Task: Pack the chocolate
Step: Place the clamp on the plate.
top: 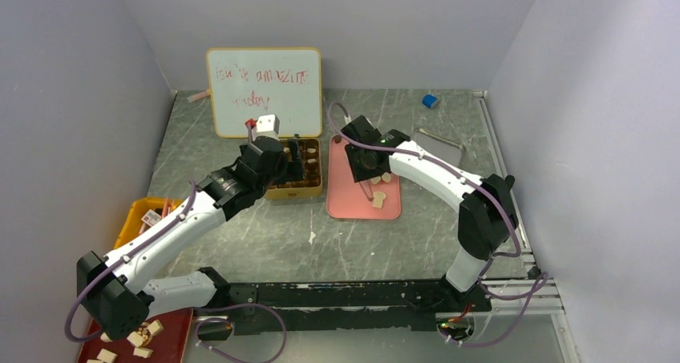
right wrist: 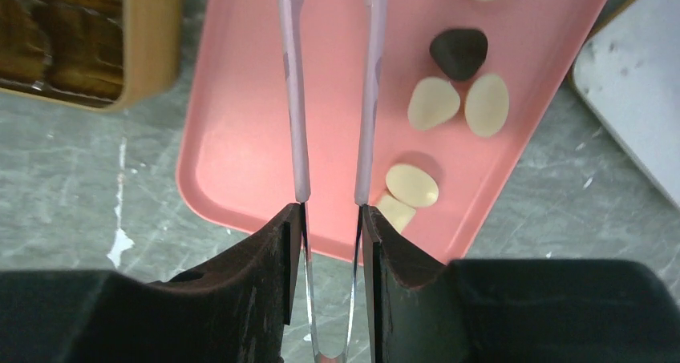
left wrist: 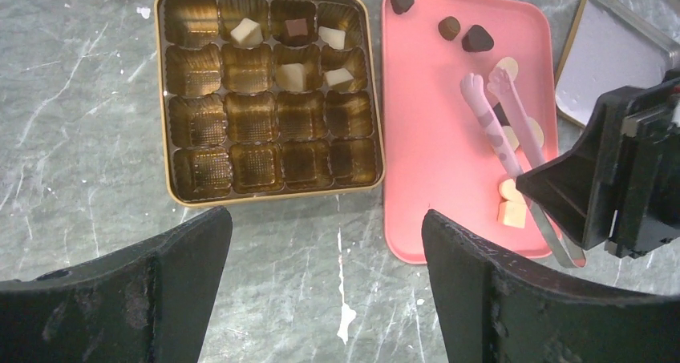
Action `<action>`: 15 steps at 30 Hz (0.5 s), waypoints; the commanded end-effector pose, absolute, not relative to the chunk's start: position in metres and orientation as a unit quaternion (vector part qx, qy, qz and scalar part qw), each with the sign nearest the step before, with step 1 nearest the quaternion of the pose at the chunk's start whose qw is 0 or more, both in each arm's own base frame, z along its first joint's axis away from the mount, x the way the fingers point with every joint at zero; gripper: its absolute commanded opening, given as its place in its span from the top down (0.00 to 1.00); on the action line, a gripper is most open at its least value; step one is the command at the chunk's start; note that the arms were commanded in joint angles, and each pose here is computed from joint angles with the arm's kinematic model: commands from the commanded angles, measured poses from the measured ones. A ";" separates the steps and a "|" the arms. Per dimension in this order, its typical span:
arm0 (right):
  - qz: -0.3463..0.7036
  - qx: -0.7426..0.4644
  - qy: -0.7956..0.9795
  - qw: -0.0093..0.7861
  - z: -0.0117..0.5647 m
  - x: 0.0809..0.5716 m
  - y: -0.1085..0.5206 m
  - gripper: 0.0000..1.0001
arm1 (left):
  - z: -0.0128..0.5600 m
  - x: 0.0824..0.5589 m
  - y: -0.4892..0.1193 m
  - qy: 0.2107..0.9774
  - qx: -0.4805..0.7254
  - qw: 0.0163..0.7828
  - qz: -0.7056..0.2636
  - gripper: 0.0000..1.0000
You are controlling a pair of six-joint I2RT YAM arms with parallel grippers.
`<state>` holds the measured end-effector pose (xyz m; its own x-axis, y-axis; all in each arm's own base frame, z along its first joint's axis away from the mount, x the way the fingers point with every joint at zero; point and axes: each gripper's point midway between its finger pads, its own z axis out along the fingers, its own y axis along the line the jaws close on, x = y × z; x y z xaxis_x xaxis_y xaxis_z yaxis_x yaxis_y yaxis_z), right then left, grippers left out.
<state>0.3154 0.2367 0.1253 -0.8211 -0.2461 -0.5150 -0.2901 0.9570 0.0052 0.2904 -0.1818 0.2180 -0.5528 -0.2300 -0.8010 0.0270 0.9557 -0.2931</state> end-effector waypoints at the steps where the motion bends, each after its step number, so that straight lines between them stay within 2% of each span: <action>1: 0.051 -0.109 0.948 0.293 0.133 0.320 0.230 0.65 | 0.232 0.293 -0.194 0.861 -0.045 0.481 -0.158 0.07; 15: 0.078 -0.114 0.957 0.253 0.100 0.294 0.243 0.66 | 0.228 0.286 -0.194 0.864 -0.038 0.476 -0.160 0.07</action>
<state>0.2924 0.2262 0.0838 -0.8699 -0.2094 -0.4465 -0.2480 0.9683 0.0290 0.2860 -0.1904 0.2178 -0.5630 -0.2116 -0.7989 0.0617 0.9532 -0.2959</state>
